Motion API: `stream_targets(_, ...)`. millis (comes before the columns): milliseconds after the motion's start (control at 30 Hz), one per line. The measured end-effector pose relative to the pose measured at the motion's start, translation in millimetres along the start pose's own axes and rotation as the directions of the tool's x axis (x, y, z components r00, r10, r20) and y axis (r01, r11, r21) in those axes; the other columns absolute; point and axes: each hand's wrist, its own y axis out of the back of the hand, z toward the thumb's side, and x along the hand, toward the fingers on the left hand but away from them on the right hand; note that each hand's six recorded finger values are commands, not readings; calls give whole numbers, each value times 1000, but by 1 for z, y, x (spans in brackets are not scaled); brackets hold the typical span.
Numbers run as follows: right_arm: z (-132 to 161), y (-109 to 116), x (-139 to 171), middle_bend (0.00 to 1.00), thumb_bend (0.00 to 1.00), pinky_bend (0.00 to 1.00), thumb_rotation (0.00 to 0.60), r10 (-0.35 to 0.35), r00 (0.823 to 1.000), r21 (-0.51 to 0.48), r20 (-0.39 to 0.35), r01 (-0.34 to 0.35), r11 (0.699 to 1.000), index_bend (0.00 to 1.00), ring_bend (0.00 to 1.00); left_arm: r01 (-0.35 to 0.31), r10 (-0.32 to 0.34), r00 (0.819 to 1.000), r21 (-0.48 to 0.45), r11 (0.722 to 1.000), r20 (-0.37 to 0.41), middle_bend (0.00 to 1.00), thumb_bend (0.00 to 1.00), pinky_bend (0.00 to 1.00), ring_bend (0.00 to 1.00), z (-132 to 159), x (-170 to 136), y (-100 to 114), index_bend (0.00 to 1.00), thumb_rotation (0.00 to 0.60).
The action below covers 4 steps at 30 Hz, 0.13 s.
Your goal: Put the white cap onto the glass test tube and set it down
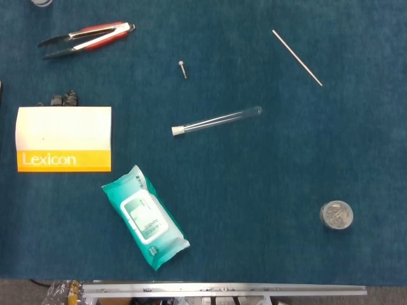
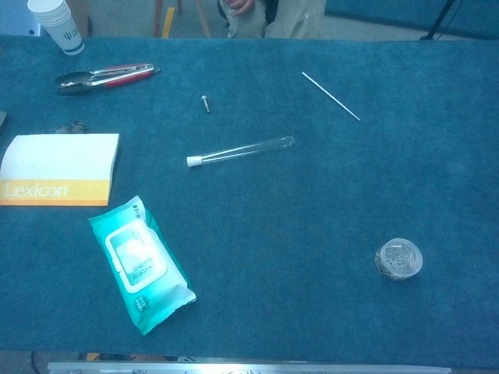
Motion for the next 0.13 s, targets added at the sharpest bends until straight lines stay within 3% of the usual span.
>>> stream_targets(133, 2, 2, 6, 188, 305, 260, 600, -5, 1000, -1, -12, 5, 1000, 263, 89, -4, 4, 1000, -6, 1000, -3, 164, 327, 104, 0, -3, -2, 0, 148, 594)
